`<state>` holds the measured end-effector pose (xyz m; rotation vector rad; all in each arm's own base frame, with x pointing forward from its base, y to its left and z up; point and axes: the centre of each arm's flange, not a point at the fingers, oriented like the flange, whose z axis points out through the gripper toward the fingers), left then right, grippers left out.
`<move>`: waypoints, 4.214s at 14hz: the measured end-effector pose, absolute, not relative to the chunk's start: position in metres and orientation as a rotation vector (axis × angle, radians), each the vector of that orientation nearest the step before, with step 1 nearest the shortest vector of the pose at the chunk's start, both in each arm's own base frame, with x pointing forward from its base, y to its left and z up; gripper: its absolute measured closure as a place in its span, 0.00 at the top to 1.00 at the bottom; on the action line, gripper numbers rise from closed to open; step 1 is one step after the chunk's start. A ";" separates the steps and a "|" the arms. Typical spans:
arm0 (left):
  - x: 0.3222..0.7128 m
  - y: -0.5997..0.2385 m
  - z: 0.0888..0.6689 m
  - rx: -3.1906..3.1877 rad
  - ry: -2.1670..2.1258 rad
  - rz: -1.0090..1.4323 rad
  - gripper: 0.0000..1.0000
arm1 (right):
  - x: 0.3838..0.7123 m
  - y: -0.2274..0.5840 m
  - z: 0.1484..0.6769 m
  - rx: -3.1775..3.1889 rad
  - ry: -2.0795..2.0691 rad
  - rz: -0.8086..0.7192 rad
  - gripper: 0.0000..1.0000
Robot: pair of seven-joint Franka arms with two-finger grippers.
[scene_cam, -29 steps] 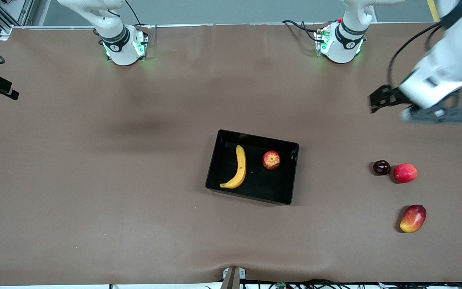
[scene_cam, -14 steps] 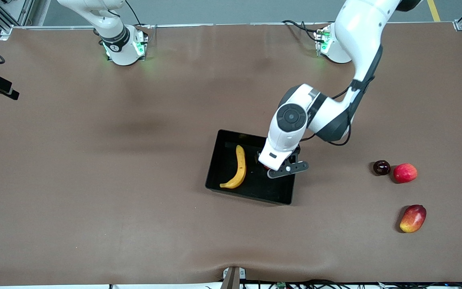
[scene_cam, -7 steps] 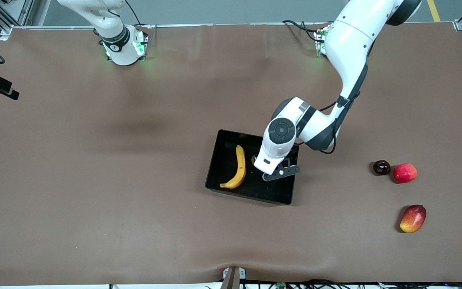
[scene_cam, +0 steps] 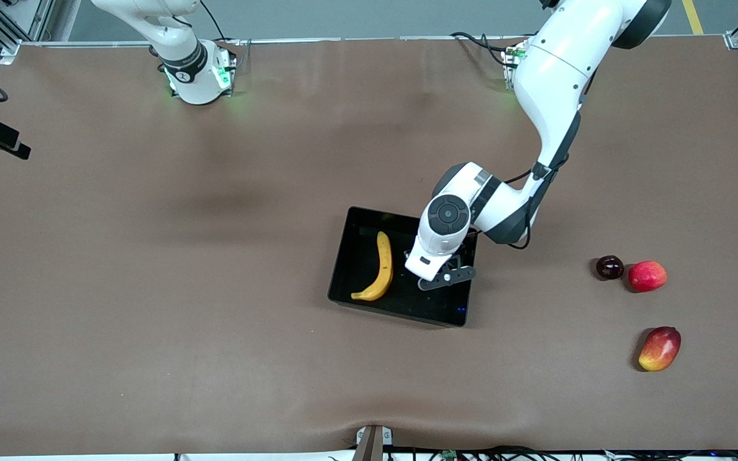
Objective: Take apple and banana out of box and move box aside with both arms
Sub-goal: 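Lower the left gripper and grasp the red-yellow apple, then carry the apple out of the tray and set it beside the plum, then move the left gripper back to the tray and grasp the banana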
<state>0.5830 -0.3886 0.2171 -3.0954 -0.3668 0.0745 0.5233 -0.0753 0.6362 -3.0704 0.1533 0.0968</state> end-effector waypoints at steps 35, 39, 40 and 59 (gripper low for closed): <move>0.693 -0.093 0.248 -3.015 -0.281 -0.099 1.00 | 0.523 -0.076 0.636 -3.070 0.154 0.097 1.00; 0.673 -0.180 0.319 -3.079 -0.149 -0.125 1.00 | 0.523 -0.076 0.636 -3.070 0.155 0.097 1.00; 0.664 -0.207 0.330 -3.100 -0.132 -0.127 1.00 | 0.523 -0.076 0.636 -3.070 0.154 0.097 1.00; 0.566 -0.472 0.207 -3.194 0.132 -0.152 1.00 | 0.537 -0.079 0.621 -3.072 0.152 0.111 1.00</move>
